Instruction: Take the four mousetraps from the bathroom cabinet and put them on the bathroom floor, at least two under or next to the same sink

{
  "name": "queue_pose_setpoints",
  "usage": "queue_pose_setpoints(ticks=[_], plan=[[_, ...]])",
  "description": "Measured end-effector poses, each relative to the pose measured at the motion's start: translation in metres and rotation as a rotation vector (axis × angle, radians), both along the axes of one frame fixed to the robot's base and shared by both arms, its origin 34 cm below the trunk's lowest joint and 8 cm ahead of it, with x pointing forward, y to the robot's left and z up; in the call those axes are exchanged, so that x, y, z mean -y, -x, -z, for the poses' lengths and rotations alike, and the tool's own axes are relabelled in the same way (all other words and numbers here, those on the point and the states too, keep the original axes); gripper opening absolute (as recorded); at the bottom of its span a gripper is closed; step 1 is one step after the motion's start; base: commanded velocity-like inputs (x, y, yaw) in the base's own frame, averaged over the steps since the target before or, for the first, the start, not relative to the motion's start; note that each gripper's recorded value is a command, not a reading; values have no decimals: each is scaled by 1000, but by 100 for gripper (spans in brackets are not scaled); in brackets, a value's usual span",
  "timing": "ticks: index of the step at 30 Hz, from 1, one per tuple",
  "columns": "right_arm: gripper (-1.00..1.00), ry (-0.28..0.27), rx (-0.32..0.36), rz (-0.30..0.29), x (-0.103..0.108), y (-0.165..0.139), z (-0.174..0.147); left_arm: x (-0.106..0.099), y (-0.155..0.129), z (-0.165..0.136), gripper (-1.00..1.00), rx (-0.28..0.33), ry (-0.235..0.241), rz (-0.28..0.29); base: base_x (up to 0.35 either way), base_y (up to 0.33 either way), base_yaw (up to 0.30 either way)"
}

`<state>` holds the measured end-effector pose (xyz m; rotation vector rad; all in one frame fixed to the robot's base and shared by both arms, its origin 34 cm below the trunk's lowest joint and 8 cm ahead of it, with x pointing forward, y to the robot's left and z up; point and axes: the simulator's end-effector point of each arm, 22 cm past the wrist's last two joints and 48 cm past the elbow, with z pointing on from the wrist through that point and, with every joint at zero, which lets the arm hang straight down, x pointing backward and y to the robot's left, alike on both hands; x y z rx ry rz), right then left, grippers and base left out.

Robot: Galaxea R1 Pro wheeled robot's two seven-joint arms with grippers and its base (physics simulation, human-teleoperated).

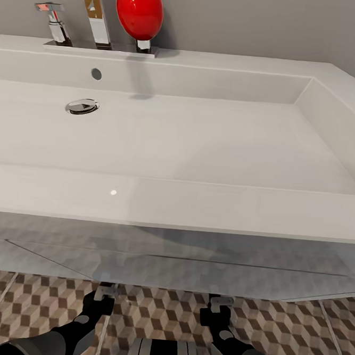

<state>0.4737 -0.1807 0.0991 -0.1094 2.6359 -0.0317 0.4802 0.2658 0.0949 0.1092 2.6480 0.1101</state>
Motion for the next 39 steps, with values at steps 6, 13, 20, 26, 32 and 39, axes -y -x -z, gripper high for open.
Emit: queue_pose_setpoints(ticks=[6, 13, 20, 26, 32, 39], plan=[[-100, 2, -7, -5, 0, 1, 1, -1, 9, 5, -100, -50, -5, 2, 0, 0, 0], [-100, 4, -20, -11, 0, 4, 2, -3, 12, 6, -100, -67, -10, 2, 0, 0, 0], [-100, 8, -41, -16, 0, 8, 4, -3, 12, 6, -100, -68, -9, 2, 0, 0, 0], [-100, 9, -44, -16, 0, 9, 5, -3, 12, 6, -100, -67, -10, 2, 0, 0, 0], [-100, 10, -47, -17, 0, 9, 5, -3, 13, 7, -100, -72, -10, 3, 0, 0, 0], [-100, 10, -48, -18, 0, 9, 5, -3, 13, 7, -100, -73, -10, 2, 0, 0, 0]])
